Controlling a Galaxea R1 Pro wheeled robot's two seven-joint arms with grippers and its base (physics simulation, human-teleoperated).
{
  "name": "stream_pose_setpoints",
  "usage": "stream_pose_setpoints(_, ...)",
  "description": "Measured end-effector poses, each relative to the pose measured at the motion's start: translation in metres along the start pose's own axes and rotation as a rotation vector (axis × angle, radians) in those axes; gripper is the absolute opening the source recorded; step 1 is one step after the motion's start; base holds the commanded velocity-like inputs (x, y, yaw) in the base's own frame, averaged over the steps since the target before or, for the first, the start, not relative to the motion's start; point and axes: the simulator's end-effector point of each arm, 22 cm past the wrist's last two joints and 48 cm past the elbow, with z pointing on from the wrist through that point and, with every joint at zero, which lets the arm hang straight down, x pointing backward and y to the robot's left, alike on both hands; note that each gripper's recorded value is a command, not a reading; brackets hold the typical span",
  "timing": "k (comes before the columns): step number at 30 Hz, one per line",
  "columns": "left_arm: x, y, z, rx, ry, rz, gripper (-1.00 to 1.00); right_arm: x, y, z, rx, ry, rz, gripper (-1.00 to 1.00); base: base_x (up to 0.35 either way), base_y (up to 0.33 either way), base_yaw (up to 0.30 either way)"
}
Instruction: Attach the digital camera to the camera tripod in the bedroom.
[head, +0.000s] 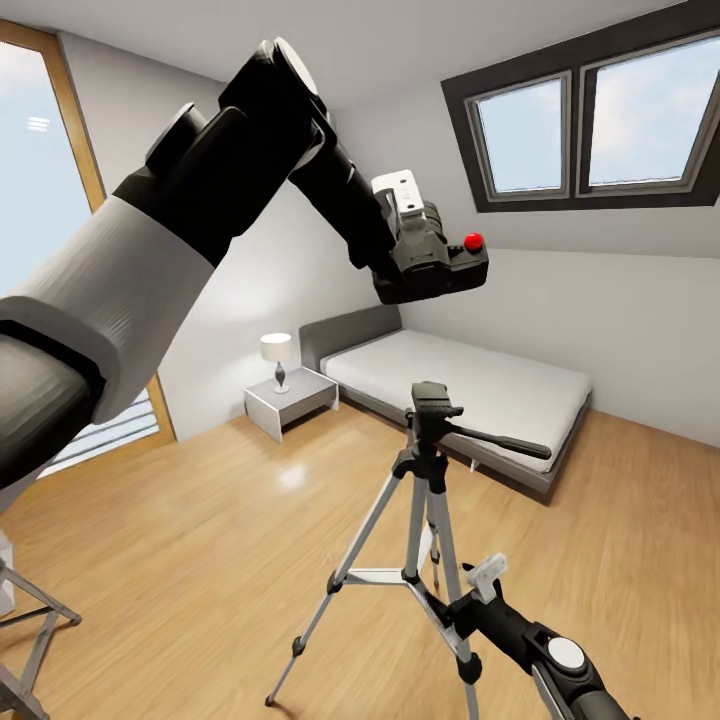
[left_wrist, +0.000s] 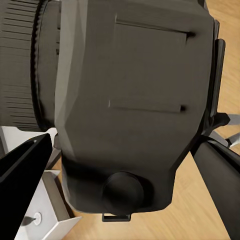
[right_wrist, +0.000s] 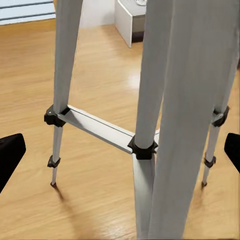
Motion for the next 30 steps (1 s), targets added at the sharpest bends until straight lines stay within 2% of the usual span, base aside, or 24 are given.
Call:
stream_pose_setpoints(12, 0.000, 0.000, 0.000, -0.001, 0.001, 0.000, -1.00, -0.010, -0.012, -0.003, 0.025, -0.046, -0.007, 1.00, 0.000, 0.000, 0.000)
stream_pose_setpoints(30, 0.000, 0.000, 0.000, 0.000, 0.000, 0.001, -1.00, -0.011, -0.012, -0.004, 0.026, -0.052, -0.010, 1.00, 0.000, 0.000, 0.000)
